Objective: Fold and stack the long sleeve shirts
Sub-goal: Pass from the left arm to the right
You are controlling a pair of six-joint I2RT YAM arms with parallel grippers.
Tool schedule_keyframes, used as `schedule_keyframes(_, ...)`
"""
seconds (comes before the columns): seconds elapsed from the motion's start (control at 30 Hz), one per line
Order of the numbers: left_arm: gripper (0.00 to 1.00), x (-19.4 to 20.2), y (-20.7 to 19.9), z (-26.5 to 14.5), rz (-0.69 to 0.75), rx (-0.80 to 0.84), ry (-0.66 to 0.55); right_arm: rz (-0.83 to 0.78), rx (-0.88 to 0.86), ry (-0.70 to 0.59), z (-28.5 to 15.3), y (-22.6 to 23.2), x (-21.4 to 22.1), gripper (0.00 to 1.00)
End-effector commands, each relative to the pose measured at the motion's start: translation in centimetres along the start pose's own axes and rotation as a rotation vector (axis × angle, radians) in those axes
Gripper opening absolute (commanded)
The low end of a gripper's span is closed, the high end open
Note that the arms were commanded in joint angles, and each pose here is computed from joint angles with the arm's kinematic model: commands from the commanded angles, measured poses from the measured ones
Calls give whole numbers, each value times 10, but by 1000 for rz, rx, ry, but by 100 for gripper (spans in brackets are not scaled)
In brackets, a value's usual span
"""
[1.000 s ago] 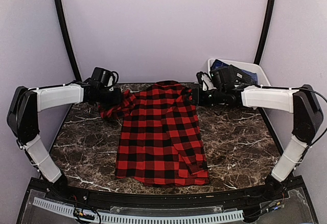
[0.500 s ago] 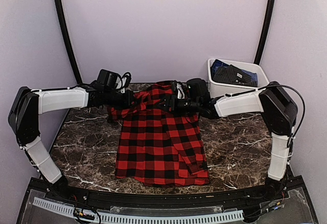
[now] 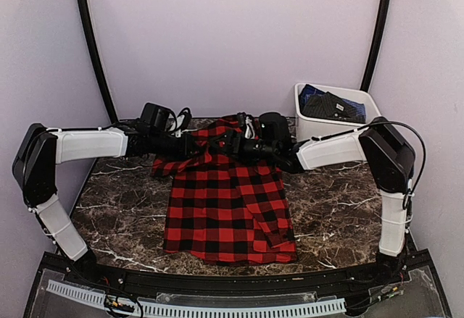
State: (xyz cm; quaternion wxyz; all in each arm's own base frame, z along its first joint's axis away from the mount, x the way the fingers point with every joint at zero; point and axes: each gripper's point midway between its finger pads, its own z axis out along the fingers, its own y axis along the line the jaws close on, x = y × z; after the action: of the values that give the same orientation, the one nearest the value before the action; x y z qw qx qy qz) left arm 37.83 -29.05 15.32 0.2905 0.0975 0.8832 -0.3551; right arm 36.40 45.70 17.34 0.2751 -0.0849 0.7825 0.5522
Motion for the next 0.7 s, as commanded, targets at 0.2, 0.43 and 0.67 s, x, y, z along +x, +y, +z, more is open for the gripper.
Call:
schedule_keyframes(0.2,0,17,-18,10,27,71,53,0,74,-5,23,-20,-1,80)
schedule_keyframes(0.43,0,22,-19,14,21,81,72,5,86,-7,18,-22,0,45)
schedule_keyframes(0.67,0,21,-23,13,16,82,80,-20,100,2,17,-18,-3,0)
